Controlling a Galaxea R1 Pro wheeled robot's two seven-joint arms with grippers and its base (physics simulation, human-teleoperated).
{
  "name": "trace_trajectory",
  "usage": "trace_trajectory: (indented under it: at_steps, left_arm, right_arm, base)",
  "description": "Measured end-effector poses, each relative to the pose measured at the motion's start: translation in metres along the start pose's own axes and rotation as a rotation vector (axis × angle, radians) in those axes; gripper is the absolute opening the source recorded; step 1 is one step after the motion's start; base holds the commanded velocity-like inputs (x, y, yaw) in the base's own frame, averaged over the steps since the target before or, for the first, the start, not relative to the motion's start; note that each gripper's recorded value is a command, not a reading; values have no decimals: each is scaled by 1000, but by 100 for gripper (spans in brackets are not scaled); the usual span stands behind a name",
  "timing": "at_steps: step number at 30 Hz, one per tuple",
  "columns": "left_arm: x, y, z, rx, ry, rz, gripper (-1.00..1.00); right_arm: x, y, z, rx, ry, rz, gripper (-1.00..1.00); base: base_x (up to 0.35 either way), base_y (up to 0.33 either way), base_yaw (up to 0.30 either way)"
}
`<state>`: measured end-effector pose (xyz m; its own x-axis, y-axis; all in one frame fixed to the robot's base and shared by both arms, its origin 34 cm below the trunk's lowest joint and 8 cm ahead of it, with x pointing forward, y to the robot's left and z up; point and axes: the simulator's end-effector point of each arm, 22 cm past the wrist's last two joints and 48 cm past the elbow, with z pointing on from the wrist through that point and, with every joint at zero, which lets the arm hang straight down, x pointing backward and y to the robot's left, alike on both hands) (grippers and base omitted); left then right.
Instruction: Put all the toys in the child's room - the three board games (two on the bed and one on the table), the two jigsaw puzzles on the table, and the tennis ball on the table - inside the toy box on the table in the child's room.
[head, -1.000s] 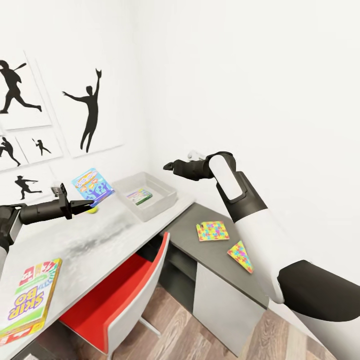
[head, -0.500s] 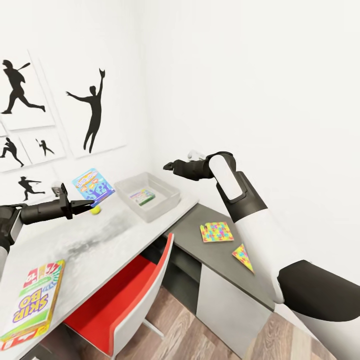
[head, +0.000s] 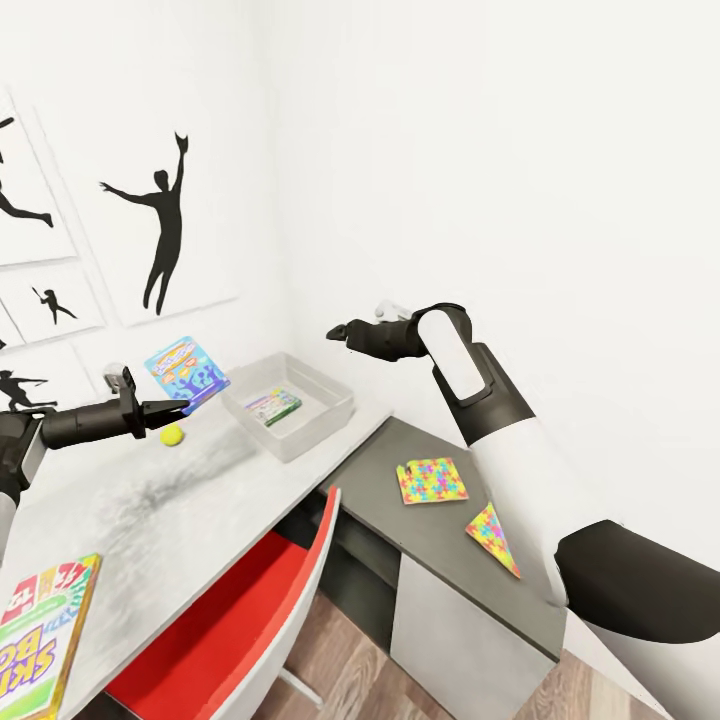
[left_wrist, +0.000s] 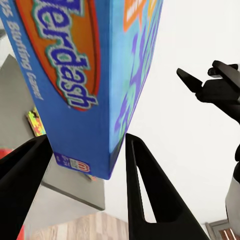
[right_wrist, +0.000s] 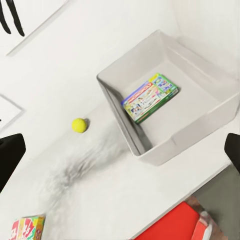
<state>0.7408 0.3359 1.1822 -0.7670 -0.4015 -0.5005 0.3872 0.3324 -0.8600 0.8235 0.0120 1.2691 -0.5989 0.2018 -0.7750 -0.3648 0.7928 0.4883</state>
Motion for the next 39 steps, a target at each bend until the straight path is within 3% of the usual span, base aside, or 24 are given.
trace_trajectory:
  at_steps: [18,39]
  left_arm:
    - [0,0,0,1,0,-1,-100]
    - [2,-1,6,10,4,-3,-100]
  right_arm:
    - [0,0,0,0,0,0,100]
    - [1,-1,1,0,2,1,100]
  base:
    - [167,5,-1]
    - [42,1,0]
